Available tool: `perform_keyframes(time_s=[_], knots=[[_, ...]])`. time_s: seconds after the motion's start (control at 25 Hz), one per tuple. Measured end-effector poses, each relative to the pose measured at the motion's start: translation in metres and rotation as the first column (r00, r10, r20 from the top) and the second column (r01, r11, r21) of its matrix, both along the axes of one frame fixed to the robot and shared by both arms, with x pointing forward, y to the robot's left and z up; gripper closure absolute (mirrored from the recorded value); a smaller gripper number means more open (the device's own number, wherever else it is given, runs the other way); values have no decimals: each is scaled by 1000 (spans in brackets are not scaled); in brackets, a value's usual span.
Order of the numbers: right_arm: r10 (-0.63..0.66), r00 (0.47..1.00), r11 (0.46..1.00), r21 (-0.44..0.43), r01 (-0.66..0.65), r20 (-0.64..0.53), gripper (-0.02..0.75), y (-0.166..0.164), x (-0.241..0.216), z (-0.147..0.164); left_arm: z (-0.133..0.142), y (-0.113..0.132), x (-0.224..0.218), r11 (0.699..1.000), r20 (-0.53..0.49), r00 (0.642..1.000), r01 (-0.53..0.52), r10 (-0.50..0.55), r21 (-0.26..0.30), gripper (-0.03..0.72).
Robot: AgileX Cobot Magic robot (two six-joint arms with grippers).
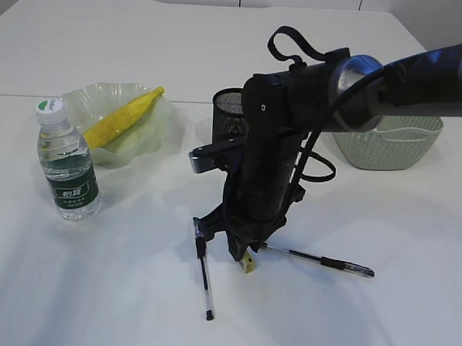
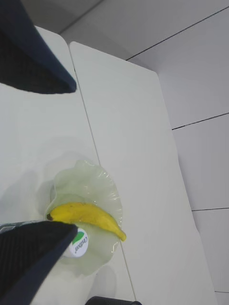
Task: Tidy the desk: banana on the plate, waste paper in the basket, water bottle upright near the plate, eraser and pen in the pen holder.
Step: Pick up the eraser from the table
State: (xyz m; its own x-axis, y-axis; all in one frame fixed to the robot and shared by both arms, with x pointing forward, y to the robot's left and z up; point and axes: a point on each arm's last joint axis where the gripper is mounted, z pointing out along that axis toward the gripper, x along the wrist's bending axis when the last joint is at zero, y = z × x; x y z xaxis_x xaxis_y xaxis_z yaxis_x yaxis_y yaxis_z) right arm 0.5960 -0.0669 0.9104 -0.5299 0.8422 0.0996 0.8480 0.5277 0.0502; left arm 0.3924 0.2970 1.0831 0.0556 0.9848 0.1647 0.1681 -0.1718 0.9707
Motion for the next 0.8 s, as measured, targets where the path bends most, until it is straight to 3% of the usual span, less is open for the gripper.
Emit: perform_keyframes(time_s=[0.8], knots=[[5,1000,1000,1,-5,29,497,1,4,-4,0,0,0,1000,0,1000,0,0,0,97]])
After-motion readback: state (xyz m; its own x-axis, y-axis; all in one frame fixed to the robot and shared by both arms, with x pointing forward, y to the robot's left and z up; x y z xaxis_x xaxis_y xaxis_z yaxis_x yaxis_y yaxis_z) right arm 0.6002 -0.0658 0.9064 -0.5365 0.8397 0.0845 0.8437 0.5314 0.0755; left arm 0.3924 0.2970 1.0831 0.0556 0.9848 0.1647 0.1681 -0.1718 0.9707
